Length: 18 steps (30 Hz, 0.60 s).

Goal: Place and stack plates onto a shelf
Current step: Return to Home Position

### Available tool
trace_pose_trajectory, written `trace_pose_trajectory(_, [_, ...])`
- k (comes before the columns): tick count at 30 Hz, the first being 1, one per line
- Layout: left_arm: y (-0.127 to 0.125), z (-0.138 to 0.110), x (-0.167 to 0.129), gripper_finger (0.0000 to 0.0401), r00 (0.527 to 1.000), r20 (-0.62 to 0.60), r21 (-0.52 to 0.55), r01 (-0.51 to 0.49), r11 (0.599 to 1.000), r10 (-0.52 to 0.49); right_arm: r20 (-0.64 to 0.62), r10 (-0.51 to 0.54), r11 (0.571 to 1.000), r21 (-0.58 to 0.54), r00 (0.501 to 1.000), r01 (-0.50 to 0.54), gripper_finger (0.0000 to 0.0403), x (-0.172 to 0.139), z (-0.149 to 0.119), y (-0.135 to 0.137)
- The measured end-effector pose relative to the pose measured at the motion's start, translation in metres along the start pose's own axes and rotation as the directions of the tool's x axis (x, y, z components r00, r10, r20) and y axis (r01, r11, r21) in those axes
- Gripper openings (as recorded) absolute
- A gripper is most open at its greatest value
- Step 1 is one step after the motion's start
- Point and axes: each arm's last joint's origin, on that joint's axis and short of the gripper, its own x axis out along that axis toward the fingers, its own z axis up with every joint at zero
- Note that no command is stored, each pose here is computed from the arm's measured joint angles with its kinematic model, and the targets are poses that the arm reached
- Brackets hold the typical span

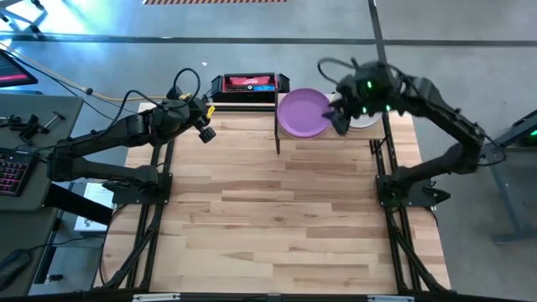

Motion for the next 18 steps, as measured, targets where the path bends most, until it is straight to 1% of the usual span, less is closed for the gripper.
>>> trace_pose_trajectory(4, [0.000,0.000,0.000,0.0104,1.000,0.000,0.000,0.000,1.000,0.000,0.042,0.125,0.991,0.045,0.991,-0.127,0.0178,0.014,-0.044,0.006])
trace_pose_trajectory(6, [0.000,0.000,0.000,0.0104,1.000,0.000,0.000,0.000,1.000,0.000,0.089,0.175,0.978,0.097,0.981,-0.183,0.0178,0.016,-0.066,0.007])
trace_pose_trajectory(8, [0.000,0.000,0.000,0.0104,1.000,0.000,0.000,0.000,1.000,0.000,0.150,0.215,0.966,0.115,0.965,-0.233,0.0178,0.015,-0.085,0.007])
trace_pose_trajectory(10, [0.000,0.000,0.000,0.0104,1.000,0.000,0.000,0.000,1.000,0.000,0.204,0.250,0.957,0.099,0.947,-0.274,0.0178,0.015,-0.103,0.008])
trace_pose_trajectory(14, [0.000,0.000,0.000,0.0104,1.000,0.000,0.000,0.000,1.000,0.000,0.291,0.295,0.950,0.014,0.910,-0.313,0.0178,0.010,-0.134,0.005])
trace_pose_trajectory(18, [0.000,0.000,0.000,0.0104,1.000,0.000,0.000,0.000,1.000,0.000,0.312,0.310,0.948,-0.028,0.898,-0.317,0.0178,0.010,-0.165,-0.002])
